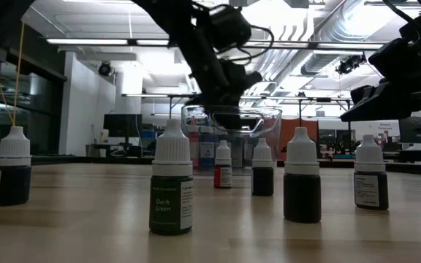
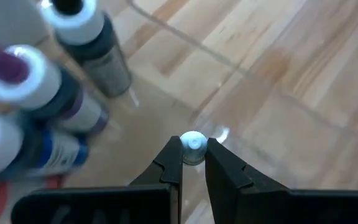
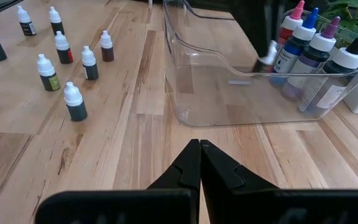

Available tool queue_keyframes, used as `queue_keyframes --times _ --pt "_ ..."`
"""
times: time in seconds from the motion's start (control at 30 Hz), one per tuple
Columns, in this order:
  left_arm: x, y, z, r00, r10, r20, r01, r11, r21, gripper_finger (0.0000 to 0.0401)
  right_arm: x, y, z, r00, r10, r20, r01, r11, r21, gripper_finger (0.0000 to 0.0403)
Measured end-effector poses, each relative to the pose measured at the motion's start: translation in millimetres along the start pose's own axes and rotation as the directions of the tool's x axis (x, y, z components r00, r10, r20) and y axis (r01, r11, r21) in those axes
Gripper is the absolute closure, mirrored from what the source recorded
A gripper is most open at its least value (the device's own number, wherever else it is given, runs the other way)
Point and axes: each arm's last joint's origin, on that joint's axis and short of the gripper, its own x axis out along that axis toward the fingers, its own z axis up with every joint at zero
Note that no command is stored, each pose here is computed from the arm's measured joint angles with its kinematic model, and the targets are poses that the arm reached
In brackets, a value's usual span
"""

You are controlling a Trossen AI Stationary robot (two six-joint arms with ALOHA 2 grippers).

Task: Pick & Place food coloring
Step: Put the small brown food coloring bottle into the transparent bin

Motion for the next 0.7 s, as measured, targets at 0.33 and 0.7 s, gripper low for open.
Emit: queue_keyframes --times 0.33,0.7 --pt "27 5 -9 0.998 0.065 -0.025 -0.066 0.996 -0.056 0.0368 0 0 0 1.0 0.0 0.001 0.0 1.0 0.0 0.0402" --pt "39 4 -11 0.994 0.106 0.01 -0.105 0.993 -0.058 0.0368 0 0 0 1.0 0.0 0.001 0.0 1.0 0.0 0.0402"
